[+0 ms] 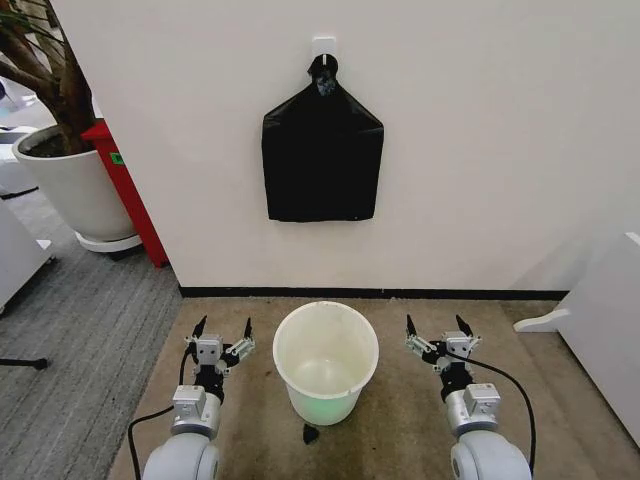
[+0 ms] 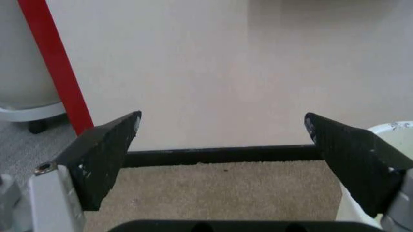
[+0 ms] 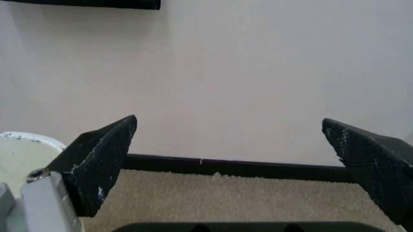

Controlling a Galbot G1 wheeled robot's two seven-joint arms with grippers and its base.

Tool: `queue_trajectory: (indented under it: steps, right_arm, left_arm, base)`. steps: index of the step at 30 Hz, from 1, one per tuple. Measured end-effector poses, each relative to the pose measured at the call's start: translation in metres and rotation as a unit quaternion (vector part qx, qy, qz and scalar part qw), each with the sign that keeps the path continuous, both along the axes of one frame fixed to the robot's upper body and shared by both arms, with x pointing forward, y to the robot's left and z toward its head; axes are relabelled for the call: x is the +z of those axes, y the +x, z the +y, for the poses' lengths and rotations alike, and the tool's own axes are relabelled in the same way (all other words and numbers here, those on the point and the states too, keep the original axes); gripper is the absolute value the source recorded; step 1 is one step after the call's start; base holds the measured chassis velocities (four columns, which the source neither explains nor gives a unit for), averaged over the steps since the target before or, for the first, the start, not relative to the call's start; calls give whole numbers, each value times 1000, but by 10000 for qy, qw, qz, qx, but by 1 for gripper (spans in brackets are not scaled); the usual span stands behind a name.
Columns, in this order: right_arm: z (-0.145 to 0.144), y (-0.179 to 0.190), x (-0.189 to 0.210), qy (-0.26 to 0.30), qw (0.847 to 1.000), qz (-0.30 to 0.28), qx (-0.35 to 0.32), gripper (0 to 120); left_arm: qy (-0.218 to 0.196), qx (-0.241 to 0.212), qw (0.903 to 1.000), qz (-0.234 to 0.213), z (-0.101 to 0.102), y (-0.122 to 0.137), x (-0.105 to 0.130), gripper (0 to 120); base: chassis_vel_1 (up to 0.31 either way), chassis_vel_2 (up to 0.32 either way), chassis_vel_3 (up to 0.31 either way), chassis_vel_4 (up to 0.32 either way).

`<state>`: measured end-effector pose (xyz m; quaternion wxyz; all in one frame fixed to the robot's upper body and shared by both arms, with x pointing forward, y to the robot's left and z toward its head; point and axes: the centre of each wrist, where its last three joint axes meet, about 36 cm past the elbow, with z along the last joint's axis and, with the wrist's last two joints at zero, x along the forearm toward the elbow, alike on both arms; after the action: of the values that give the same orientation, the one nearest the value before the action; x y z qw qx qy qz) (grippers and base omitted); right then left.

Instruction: Place the garbage bag over the trash bin.

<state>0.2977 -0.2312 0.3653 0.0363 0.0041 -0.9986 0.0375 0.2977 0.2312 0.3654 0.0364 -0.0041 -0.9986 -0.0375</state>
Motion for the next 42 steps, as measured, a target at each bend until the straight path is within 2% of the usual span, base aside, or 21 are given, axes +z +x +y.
queue_trajectory:
  steps: [12,18,19,26,27,30,34,42]
  right_arm:
    - [0,0,0,0,10000,0,0,100]
    - [1,-9,8,41,10000,-61,-44,100]
    - [1,-9,8,41,10000,-61,-44,100]
    - [3,-56,64,279,9974,-518,-411,100]
    - [3,-56,64,279,9974,-518,-411,100]
    - [3,-75,88,345,9953,-701,-568,100]
    - [3,-85,104,369,9937,-820,-663,100]
    - [3,-87,107,393,9934,-839,-676,100]
  left_arm:
    - [-18,23,10000,-16,4,-2,4,100]
    - [-207,216,9989,-355,40,-25,61,100]
    - [-207,216,9989,-355,40,-25,61,100]
    - [-447,60,9962,-739,59,-53,135,100]
    - [-447,60,9962,-739,59,-53,135,100]
    - [-541,-99,9949,-846,60,-64,164,100]
    - [-593,-183,9957,-686,63,-70,168,100]
    - [-588,-207,9957,-687,64,-72,167,100]
  base:
    - [0,0,0,0]
    - [0,0,0,0]
    - [0,0,0,0]
    - [0,0,0,0]
    - [0,0,0,0]
    - [0,0,0,0]
    - [0,0,0,0]
    - [0,0,0,0]
